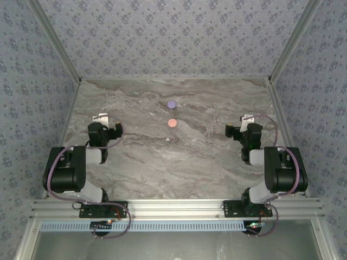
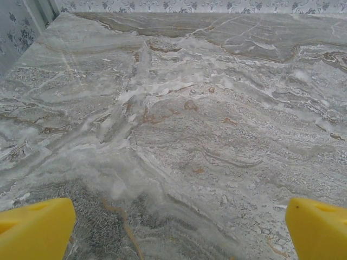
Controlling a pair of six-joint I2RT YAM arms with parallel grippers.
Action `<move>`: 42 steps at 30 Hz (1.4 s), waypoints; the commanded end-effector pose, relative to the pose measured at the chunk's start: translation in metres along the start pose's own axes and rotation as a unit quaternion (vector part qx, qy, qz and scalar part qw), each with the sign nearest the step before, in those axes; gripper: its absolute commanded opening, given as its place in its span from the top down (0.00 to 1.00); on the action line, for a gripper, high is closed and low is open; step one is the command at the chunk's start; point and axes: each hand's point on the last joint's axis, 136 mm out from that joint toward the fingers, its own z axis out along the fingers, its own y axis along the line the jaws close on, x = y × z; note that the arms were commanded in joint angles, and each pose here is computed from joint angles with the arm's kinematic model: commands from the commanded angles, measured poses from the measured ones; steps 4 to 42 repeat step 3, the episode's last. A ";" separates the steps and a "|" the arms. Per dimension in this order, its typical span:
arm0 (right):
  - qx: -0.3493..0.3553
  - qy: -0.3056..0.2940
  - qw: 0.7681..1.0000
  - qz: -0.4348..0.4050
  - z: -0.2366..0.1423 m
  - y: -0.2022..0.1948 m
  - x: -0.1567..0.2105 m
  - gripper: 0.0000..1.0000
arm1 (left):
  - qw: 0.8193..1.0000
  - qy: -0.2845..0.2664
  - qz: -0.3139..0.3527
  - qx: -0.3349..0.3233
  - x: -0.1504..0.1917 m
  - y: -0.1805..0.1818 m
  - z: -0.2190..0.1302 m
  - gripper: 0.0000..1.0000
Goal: Insert the wireless bluetooth earbuds into the charging case
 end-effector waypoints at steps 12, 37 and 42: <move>0.004 -0.005 1.000 0.001 0.003 -0.003 -0.005 0.00 | 1.000 -0.006 -0.005 -0.005 -0.006 0.002 0.002 0.01; 0.004 -0.005 1.000 0.001 0.003 -0.003 -0.005 0.00 | 1.000 -0.006 -0.005 -0.005 -0.006 0.002 0.002 0.01; 0.004 -0.005 1.000 0.001 0.003 -0.003 -0.005 0.00 | 1.000 -0.006 -0.005 -0.005 -0.006 0.002 0.002 0.01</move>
